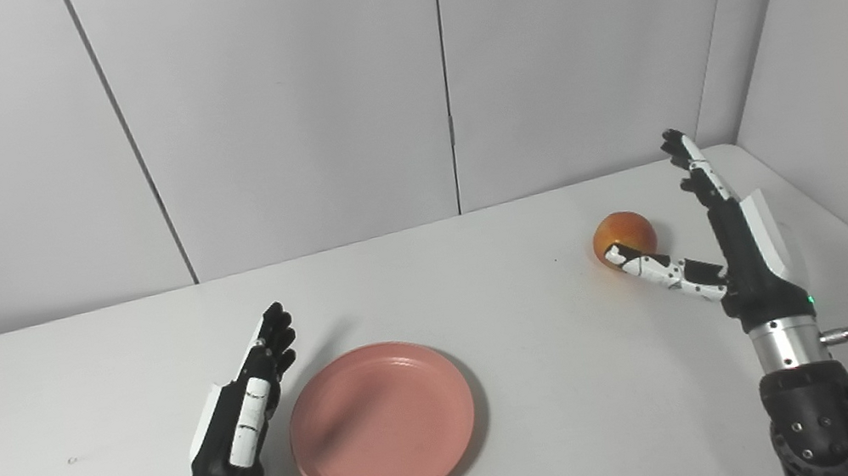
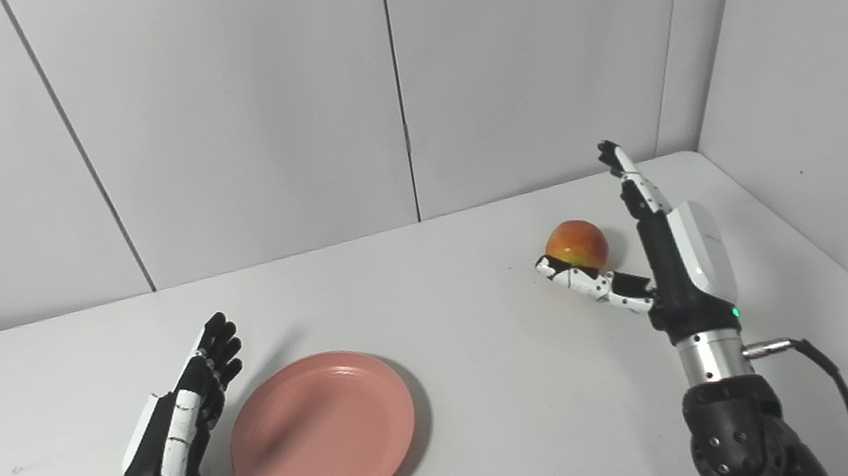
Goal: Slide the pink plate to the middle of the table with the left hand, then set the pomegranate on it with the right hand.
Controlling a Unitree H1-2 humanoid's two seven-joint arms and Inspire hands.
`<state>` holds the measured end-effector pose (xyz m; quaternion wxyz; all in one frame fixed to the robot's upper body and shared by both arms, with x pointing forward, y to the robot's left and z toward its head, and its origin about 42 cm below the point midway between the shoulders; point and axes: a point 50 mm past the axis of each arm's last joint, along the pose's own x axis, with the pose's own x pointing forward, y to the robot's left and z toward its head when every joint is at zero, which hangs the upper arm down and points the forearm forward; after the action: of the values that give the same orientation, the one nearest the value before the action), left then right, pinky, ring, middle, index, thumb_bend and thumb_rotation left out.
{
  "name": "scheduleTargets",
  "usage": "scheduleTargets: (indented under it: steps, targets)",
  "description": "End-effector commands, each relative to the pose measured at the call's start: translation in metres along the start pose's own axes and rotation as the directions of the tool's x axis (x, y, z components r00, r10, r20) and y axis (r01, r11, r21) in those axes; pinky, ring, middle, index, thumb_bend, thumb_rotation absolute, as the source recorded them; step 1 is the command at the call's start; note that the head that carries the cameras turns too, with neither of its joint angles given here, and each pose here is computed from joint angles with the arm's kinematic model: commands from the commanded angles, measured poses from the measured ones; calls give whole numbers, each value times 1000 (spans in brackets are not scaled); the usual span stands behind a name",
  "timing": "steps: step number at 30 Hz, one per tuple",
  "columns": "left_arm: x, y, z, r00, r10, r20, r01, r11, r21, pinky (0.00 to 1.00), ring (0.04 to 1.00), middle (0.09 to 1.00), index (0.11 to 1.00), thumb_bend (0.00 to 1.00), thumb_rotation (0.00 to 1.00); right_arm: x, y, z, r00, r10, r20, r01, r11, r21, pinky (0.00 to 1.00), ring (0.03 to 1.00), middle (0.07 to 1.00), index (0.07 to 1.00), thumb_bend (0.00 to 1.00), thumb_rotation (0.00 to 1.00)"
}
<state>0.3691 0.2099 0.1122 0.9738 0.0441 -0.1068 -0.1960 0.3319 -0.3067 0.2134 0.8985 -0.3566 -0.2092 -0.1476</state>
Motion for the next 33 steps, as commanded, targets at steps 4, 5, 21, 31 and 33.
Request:
scheduleTargets:
  steps: [4,5,21,31,33]
  targets:
    - [-11,7,-12,1000,7,-27,-7,1000,0,984,996,1000,1000,701,1000,31,-11,-3,1000,-6,16,8,996,-86,802,885,911,927,658,515]
    - [-12,7,-11,1000,4,-24,-4,1000,0,984,996,1000,1000,697,1000,34,-10,-5,1000,2,12,-1,996,-92,795,877,905,923,660,502]
    - [-12,5,-11,1000,0,-17,0,1000,9,973,990,1000,1000,672,1000,72,2,-37,992,97,-77,-109,977,-182,769,870,893,906,721,473]
    - [-15,3,-11,999,-5,-35,5,1000,22,986,994,1000,1000,699,1000,99,10,-53,974,175,-143,-210,935,-286,792,877,901,908,760,523]
    - [-15,3,-10,999,-5,-35,6,1000,18,988,995,1000,1000,698,1000,103,12,-57,968,196,-160,-237,924,-302,790,873,897,908,773,514]
